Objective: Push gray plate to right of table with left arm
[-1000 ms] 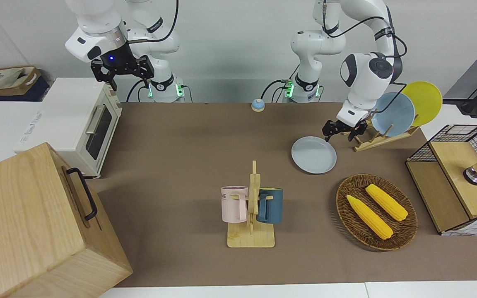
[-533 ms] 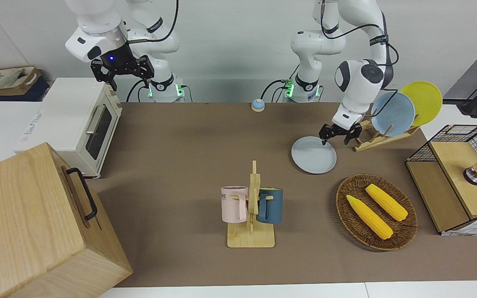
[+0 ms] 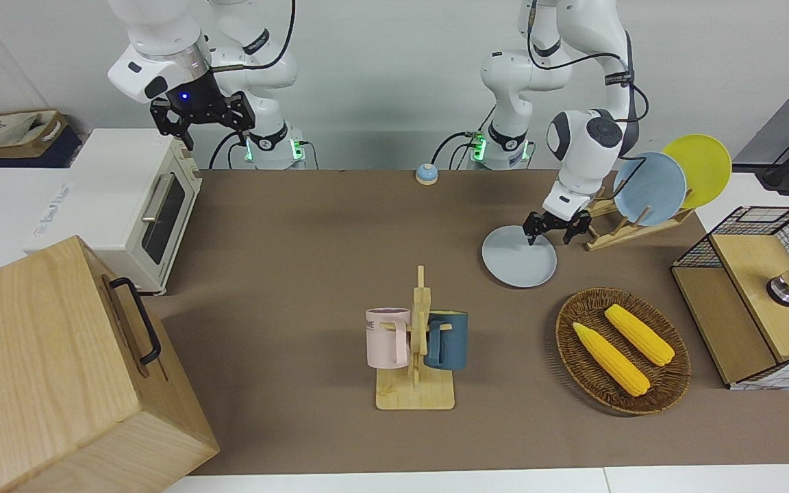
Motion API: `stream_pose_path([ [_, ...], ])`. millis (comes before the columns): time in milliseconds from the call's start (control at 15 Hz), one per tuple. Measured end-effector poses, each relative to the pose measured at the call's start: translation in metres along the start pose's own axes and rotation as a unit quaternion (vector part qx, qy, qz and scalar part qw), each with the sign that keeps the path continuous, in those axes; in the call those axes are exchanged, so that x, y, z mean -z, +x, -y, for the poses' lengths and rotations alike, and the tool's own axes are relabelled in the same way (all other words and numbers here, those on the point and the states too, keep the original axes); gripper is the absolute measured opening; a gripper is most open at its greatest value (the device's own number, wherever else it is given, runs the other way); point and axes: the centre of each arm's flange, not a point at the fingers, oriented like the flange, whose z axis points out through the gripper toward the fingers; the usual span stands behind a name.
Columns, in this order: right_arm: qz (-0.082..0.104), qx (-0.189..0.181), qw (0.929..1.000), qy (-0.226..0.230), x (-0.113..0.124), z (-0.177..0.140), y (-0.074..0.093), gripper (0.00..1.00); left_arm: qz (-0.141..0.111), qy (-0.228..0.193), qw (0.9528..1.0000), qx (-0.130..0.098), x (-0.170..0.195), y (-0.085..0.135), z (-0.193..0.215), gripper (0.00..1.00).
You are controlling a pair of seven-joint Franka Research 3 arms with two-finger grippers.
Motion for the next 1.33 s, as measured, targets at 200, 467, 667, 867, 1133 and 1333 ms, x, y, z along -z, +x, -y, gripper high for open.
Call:
stream_pose_path([
  [200, 0.0, 0.0, 1.0, 0.0, 0.0, 0.0, 0.0, 0.99, -0.003, 0.0, 1.0, 0.001, -0.005, 0.001, 0.001, 1.0],
  [467, 0.0, 0.0, 1.0, 0.0, 0.0, 0.0, 0.0, 0.99, -0.007, 0.0, 1.0, 0.001, -0.01, 0.002, 0.001, 1.0],
  [667, 0.0, 0.0, 1.0, 0.0, 0.0, 0.0, 0.0, 0.99, -0.007, 0.001, 1.0, -0.001, -0.014, 0.003, 0.002, 1.0],
  [867, 0.0, 0.0, 1.0, 0.0, 0.0, 0.0, 0.0, 0.99, -0.009, 0.001, 1.0, -0.003, -0.016, 0.003, 0.004, 0.99],
  [1133, 0.0, 0.0, 1.0, 0.0, 0.0, 0.0, 0.0, 0.99, -0.009, 0.001, 1.0, -0.002, -0.017, 0.004, 0.006, 0.77],
  [1333, 0.0, 0.0, 1.0, 0.0, 0.0, 0.0, 0.0, 0.99, -0.01, 0.001, 1.0, -0.002, -0.017, 0.004, 0.006, 0.42],
])
